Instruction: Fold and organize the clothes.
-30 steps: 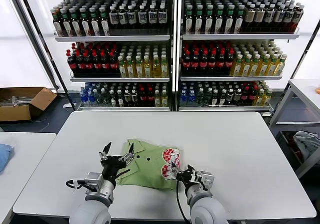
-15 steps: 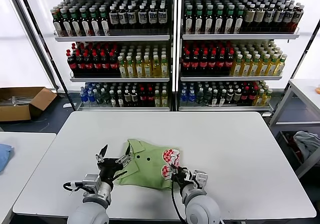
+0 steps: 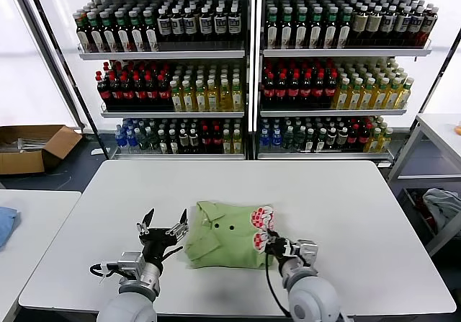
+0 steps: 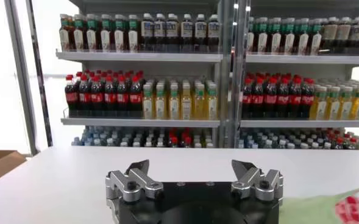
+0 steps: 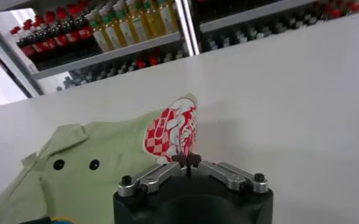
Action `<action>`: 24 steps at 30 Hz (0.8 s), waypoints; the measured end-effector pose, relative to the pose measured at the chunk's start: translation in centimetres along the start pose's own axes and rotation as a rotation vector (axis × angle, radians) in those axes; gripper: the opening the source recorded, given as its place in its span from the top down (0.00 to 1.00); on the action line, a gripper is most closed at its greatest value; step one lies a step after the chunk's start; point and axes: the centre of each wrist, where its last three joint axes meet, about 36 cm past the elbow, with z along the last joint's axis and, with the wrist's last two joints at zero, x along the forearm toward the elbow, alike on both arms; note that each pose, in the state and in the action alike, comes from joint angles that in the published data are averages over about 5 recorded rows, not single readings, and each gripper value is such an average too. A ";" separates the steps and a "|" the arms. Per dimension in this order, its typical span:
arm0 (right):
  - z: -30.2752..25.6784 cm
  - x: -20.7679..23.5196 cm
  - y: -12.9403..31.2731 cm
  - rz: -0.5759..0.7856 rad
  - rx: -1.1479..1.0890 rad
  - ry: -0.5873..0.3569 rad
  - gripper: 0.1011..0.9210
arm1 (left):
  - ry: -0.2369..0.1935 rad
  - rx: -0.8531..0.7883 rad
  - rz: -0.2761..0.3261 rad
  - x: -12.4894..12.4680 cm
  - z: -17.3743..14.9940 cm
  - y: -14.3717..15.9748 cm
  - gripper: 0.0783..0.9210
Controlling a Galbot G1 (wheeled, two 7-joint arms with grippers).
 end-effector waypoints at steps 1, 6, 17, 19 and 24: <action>-0.1 -0.1 -0.7 0.016 0.023 -0.007 0.99 | 0.000 0.002 0.001 0.0 0.0 -0.1 0.12; -0.6 -0.7 -4.5 0.108 0.135 -0.028 0.99 | 0.001 0.010 0.010 0.2 0.0 -0.5 0.12; -2.1 -0.9 -7.6 0.231 0.313 -0.170 0.71 | 0.009 0.016 0.021 0.7 0.2 -1.1 0.12; -2.3 -0.7 -7.0 0.237 0.338 -0.219 0.64 | 0.012 0.018 0.022 0.8 0.3 -1.2 0.12; -1.9 -0.6 -4.9 0.217 0.377 -0.286 0.47 | 0.010 0.023 0.022 1.2 0.2 -1.2 0.12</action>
